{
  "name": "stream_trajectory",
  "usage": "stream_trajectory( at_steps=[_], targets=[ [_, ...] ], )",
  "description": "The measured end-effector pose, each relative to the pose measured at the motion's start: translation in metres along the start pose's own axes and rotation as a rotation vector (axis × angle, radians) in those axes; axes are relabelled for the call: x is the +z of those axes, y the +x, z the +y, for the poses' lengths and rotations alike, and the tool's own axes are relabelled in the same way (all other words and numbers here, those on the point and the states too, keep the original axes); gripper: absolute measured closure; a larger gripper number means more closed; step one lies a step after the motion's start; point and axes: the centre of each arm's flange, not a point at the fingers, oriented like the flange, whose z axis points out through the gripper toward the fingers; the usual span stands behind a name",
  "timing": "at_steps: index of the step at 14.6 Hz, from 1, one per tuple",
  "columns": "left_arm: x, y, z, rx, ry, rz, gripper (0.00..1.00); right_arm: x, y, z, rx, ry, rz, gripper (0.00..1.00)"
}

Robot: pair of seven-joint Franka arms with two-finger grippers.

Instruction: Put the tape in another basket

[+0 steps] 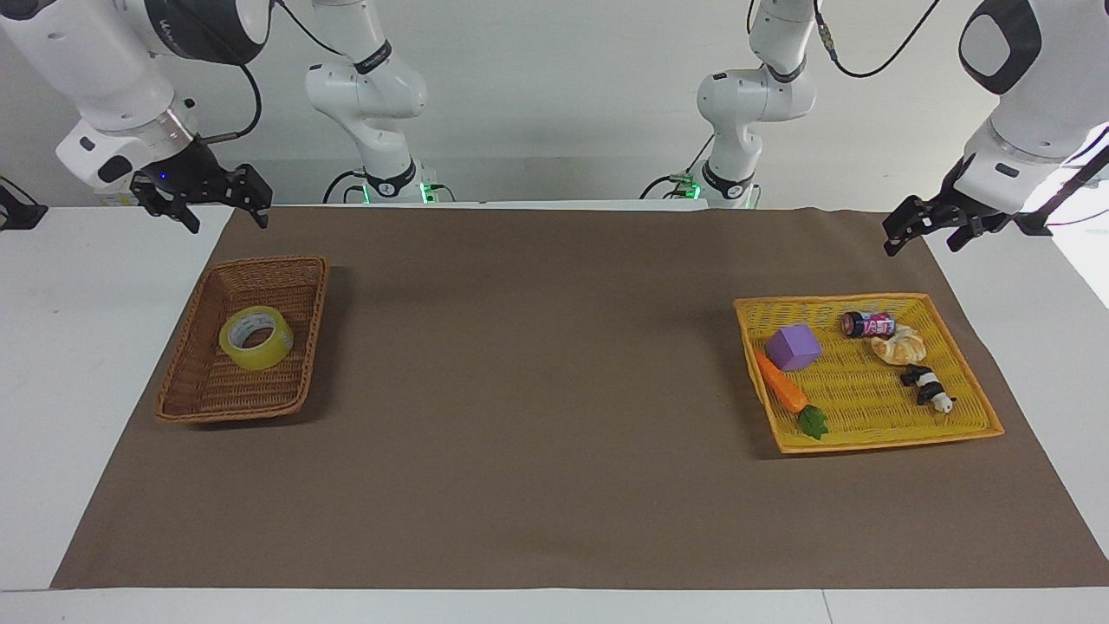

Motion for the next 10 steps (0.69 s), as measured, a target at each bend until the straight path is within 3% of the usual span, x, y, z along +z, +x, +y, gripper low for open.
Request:
stream_trajectory(
  at_steps=[10],
  targets=[
    [0.0,0.0,0.0,0.0,0.0,-0.001,0.0,-0.007,0.013,0.004,0.057,-0.002,-0.001,0.0]
  ],
)
